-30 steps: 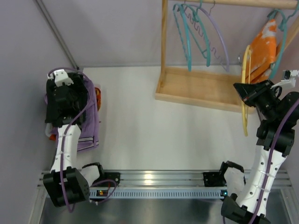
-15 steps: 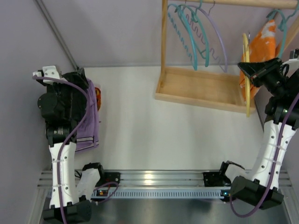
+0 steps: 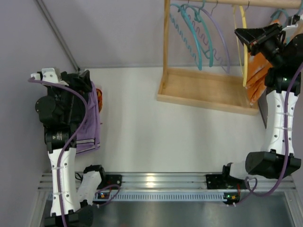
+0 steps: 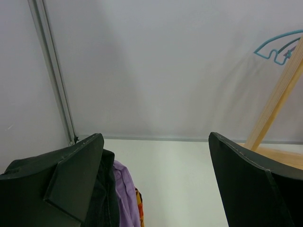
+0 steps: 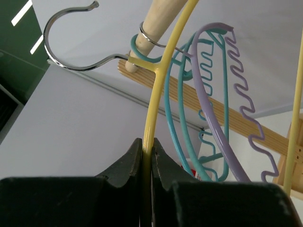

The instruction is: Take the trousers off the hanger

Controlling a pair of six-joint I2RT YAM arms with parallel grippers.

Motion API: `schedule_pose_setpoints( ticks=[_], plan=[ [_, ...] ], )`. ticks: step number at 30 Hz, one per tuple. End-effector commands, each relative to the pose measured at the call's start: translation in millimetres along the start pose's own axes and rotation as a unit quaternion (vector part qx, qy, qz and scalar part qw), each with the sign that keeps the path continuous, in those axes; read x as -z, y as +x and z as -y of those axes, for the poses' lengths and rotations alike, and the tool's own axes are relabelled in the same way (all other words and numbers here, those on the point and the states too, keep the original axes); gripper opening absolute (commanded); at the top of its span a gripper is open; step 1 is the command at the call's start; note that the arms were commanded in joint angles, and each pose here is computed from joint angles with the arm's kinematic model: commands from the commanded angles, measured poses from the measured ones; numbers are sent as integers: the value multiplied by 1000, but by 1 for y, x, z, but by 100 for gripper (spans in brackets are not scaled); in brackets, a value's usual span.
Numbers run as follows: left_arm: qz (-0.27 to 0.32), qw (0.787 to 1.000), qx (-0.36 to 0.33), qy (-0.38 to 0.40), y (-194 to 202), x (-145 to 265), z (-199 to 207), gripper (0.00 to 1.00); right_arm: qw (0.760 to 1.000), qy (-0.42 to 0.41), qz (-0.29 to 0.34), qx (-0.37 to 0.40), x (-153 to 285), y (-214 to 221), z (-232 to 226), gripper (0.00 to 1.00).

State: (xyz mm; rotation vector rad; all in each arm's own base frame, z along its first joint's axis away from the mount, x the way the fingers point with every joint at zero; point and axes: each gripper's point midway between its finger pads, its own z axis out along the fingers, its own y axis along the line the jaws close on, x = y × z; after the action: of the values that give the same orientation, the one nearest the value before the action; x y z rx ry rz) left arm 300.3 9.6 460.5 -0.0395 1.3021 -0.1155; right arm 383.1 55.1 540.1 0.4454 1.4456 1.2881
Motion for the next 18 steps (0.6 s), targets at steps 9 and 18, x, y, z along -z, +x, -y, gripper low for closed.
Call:
schedule_pose_setpoints(
  ticks=[9, 18],
  plan=[
    [28, 999, 9, 18, -29, 10, 13, 98, 997, -49, 43, 33, -49, -29, -22, 0],
    [25, 1000, 6, 13, -27, 13, 11, 99, 998, -22, 52, 3, -69, -35, 7, 0]
  ],
)
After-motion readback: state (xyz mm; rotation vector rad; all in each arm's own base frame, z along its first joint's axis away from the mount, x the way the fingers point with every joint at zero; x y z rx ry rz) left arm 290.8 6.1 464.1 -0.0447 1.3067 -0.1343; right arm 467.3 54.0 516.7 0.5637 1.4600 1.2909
